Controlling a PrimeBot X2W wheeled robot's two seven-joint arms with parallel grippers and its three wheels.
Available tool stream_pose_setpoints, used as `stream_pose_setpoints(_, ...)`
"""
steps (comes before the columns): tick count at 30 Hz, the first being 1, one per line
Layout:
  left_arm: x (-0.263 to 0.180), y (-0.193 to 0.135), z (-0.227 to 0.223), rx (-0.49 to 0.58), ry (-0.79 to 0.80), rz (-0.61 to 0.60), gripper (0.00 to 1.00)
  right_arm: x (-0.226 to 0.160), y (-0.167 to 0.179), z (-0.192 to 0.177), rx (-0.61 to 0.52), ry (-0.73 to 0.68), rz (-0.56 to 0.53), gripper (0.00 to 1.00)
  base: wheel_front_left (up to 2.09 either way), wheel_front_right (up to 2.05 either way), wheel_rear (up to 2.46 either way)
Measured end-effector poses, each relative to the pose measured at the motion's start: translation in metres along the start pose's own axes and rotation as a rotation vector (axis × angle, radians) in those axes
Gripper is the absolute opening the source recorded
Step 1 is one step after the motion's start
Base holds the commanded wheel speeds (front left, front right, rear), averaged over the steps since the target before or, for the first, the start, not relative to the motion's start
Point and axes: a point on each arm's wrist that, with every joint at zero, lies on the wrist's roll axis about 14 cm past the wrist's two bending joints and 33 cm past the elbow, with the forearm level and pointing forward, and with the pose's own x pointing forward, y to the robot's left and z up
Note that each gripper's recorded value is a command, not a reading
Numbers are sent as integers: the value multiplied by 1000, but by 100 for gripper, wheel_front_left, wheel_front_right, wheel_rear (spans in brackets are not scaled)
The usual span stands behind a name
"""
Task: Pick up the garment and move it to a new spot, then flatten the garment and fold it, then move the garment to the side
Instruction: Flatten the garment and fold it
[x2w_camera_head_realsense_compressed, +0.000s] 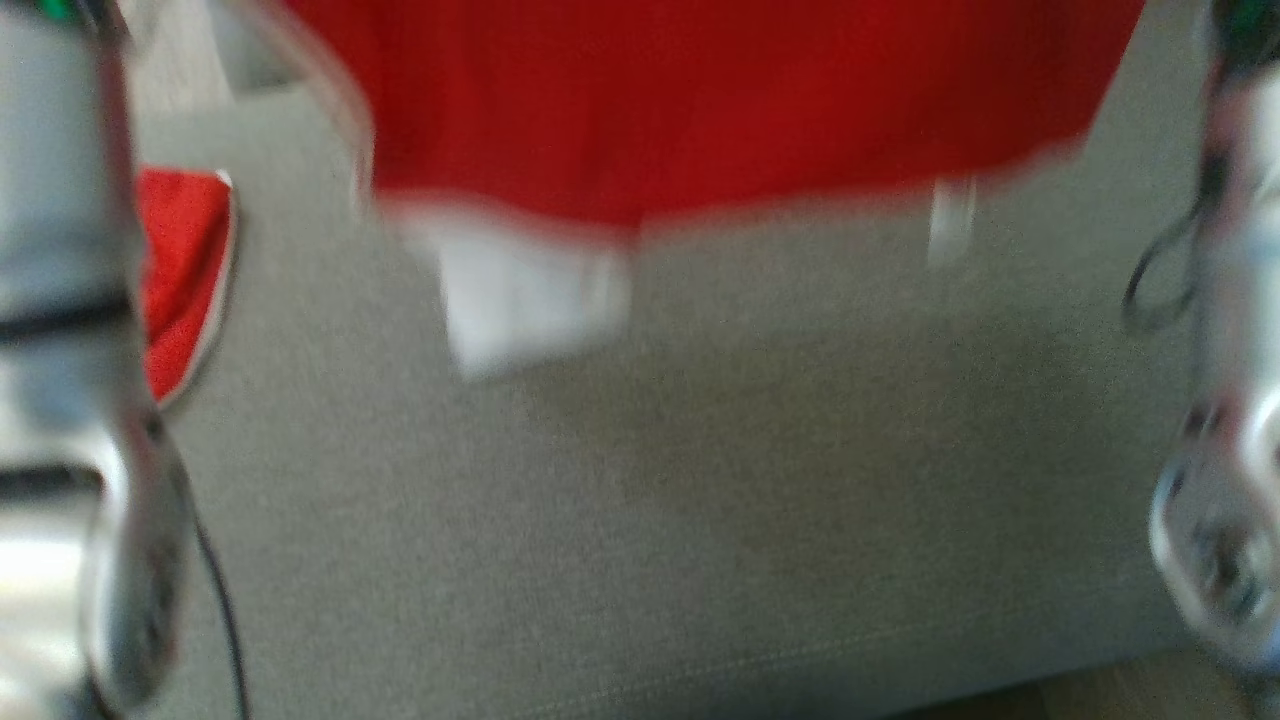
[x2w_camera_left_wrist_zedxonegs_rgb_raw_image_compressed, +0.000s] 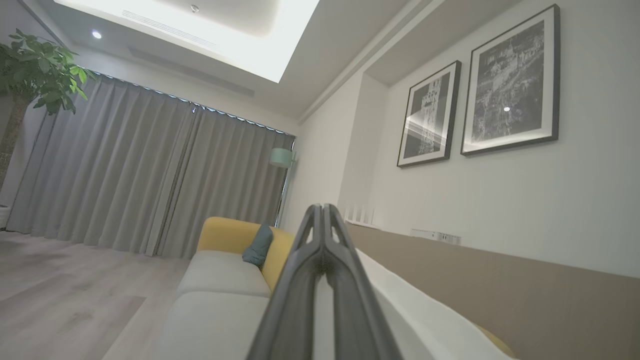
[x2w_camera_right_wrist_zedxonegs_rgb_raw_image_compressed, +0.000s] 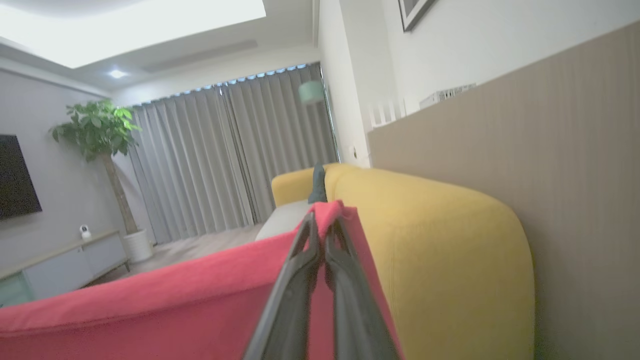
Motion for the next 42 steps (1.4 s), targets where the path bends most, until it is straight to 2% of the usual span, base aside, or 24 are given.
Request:
stream_pose_setpoints(4, 44, 9, 12, 32, -117, -9, 0, 49, 2, 25, 9, -154, -7, 0, 0, 0, 0)
stream_pose_setpoints(7, 62, 23, 7, 30, -152, 8, 0, 74, 2, 17, 27, -214, -19, 0, 0, 0, 0)
stream_pose_setpoints(11, 65, 37, -31, 33, -95, -4, 0, 94, 3, -25, 75, -195, -31, 0, 0, 0, 0)
stream_pose_setpoints(18, 23, 65, -127, 50, 108, 9, 0, 100, 4, -137, 192, 25, -67, 0, 0, 0, 0)
stream_pose_setpoints(23, -57, 95, -208, 69, 362, 67, 0, 54, 0, -243, 187, 308, -99, 0, 0, 0, 0)
stream_pose_setpoints(26, -101, 99, -231, 83, 470, 76, 0, 23, -9, -275, 161, 435, -115, 0, 0, 0, 0)
stream_pose_setpoints(36, -224, 99, -242, 126, 725, 40, 0, -65, -8, -315, 61, 766, -69, 0, 0, 0, 0)
stream_pose_setpoints(42, -276, 85, -230, 154, 832, -36, 0, -103, -11, -310, -22, 850, -33, 0, 0, 0, 0)
